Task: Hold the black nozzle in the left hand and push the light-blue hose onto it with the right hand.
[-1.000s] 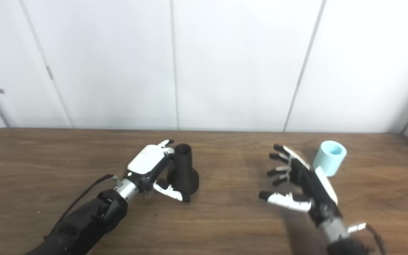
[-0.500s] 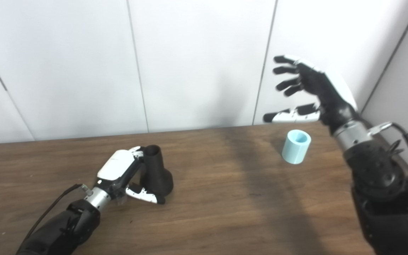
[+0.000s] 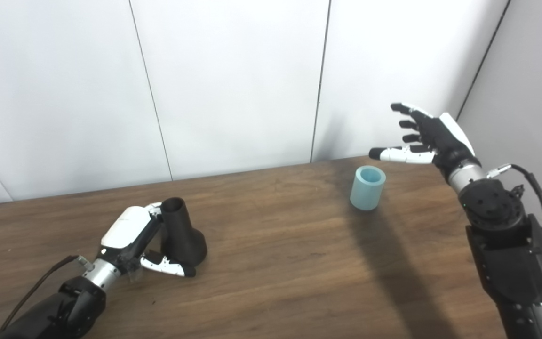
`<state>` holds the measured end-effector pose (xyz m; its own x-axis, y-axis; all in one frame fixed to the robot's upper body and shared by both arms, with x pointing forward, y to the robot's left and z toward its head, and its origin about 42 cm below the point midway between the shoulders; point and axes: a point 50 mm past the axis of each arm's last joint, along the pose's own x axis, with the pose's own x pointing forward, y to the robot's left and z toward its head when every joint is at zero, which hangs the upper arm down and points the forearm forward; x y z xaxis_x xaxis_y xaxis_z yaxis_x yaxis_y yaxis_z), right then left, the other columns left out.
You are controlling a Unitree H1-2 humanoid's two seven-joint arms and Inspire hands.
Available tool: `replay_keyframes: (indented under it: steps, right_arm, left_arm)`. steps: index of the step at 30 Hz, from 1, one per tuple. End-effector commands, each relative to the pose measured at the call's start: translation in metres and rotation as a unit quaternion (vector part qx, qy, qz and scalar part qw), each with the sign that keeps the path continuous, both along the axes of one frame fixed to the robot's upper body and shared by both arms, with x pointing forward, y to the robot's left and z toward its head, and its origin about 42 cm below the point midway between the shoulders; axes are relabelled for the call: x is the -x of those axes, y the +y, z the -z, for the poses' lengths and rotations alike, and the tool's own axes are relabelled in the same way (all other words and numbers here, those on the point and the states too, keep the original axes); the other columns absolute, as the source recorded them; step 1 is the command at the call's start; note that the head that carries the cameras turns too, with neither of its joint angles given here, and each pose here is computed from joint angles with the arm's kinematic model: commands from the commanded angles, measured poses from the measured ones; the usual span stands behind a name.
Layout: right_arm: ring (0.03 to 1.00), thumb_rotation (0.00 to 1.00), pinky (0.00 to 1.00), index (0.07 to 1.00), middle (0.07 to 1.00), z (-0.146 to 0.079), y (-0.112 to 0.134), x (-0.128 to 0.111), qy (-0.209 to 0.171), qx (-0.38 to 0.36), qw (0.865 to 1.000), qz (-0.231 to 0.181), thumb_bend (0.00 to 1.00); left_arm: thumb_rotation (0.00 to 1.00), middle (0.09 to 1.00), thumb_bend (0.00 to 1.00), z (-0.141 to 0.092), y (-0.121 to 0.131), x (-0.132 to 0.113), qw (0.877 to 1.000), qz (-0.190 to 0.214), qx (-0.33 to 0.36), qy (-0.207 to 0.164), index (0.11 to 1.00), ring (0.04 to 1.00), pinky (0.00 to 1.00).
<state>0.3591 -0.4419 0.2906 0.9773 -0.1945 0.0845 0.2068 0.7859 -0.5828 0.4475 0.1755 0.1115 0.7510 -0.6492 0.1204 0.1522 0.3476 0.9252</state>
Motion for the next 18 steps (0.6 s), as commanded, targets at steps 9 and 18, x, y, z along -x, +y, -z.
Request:
replay_keyframes:
  steps: [9, 18]
  right_arm:
    - [0.906, 0.29, 0.83, 0.977, 0.927, 0.015, -0.012, -0.017, -0.012, -0.04, 0.999, -0.031, 0.9]
    - [0.967, 0.34, 0.95, 1.0, 0.998, 0.049, -0.013, -0.022, 0.017, -0.092, 0.994, -0.048, 0.96]
  left_arm:
    - [0.0, 0.465, 0.52, 0.107, 0.022, 0.087, 0.977, 0.051, -0.13, 0.16, 0.503, 0.681, 0.85]
    - [0.0, 0.469, 0.53, 0.105, 0.023, 0.083, 0.976, 0.051, -0.134, 0.164, 0.5, 0.688, 0.85]
